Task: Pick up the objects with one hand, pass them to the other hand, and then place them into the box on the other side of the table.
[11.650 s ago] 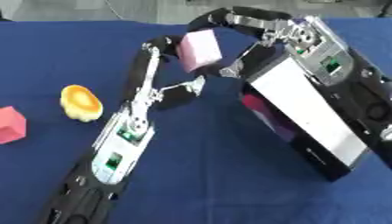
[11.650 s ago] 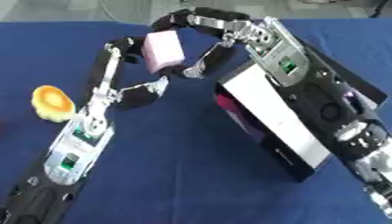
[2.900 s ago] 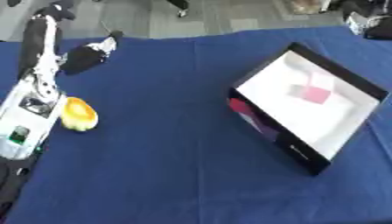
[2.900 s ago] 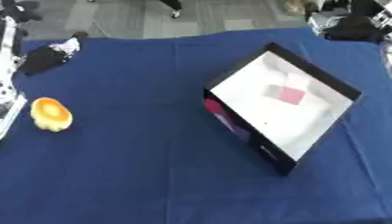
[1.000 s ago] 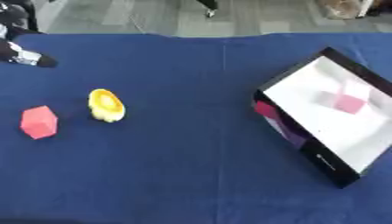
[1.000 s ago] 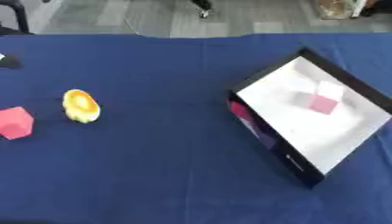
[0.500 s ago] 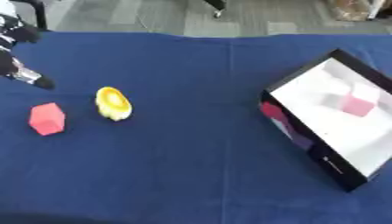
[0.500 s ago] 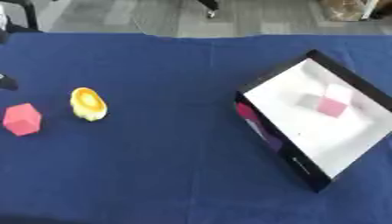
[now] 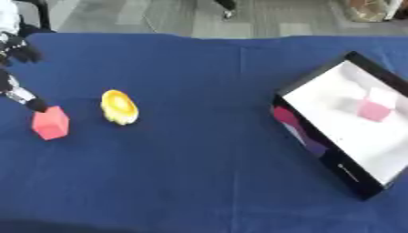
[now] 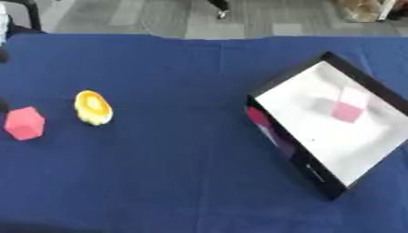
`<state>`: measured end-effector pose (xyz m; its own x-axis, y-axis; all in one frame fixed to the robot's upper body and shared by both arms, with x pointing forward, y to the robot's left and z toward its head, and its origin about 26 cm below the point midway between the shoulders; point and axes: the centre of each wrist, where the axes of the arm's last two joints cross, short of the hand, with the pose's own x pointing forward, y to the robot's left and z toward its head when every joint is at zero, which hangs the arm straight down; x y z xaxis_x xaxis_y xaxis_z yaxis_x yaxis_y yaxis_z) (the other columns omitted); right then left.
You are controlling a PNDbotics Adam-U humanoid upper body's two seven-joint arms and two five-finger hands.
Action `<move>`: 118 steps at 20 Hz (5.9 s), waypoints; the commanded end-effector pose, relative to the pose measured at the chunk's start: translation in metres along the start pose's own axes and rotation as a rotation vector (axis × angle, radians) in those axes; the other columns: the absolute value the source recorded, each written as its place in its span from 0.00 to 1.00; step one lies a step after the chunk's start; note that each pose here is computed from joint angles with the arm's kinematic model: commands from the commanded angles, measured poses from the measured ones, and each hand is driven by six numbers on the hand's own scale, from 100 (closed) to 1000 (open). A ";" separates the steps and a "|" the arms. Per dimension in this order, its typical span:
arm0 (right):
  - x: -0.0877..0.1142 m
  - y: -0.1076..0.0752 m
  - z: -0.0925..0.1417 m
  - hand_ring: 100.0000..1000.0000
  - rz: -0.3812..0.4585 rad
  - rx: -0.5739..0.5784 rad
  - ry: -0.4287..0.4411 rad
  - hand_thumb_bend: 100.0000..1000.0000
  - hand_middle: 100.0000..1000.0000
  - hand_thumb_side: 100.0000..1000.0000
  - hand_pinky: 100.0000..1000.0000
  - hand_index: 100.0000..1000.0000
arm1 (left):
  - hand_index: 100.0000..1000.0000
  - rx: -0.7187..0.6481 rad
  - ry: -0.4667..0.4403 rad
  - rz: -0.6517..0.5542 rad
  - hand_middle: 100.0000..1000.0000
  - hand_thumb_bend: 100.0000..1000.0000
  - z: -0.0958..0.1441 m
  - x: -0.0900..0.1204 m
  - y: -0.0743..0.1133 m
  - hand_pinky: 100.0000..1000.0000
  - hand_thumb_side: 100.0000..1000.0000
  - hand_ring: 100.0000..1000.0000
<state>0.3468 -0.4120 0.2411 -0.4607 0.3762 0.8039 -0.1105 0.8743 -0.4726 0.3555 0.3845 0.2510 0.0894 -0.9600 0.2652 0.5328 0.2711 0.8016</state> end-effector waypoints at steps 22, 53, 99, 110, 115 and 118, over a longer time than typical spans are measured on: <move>-0.001 0.000 -0.001 1.00 0.062 0.022 0.006 0.00 0.99 0.17 1.00 1.00 | 0.80 -0.097 0.210 -0.121 0.79 0.89 -0.030 -0.034 0.011 0.89 0.00 0.87; -0.015 0.005 0.005 1.00 0.084 0.022 0.041 0.00 0.99 0.22 1.00 1.00 | 0.75 0.023 0.147 -0.107 0.71 0.76 -0.094 -0.063 -0.037 0.84 0.00 0.83; -0.014 0.003 0.005 1.00 0.096 0.032 0.033 0.00 0.99 0.24 1.00 1.00 | 0.48 0.381 -0.072 -0.156 0.54 0.10 -0.029 0.040 0.018 0.76 0.00 0.72; 0.016 0.006 -0.011 1.00 0.065 0.066 -0.083 0.00 0.99 0.16 1.00 1.00 | 0.48 0.491 -0.308 0.008 0.51 0.00 -0.034 0.119 -0.008 0.73 0.00 0.70; 0.040 0.018 -0.028 1.00 0.085 0.146 -0.175 0.00 0.99 0.08 1.00 1.00 | 0.48 0.502 -0.352 0.083 0.50 0.00 -0.059 0.148 -0.032 0.73 0.00 0.70; 0.049 0.027 -0.037 1.00 0.106 0.198 -0.217 0.00 0.99 0.06 1.00 1.00 | 0.48 0.521 -0.381 0.118 0.49 0.00 -0.071 0.161 -0.046 0.72 0.00 0.70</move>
<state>0.3581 -0.3601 0.2652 -0.6217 0.3458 0.7028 -0.2261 0.7799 -0.5837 0.4038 0.2168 0.2123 -0.2158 -0.8580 0.4662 0.0916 0.4575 0.8845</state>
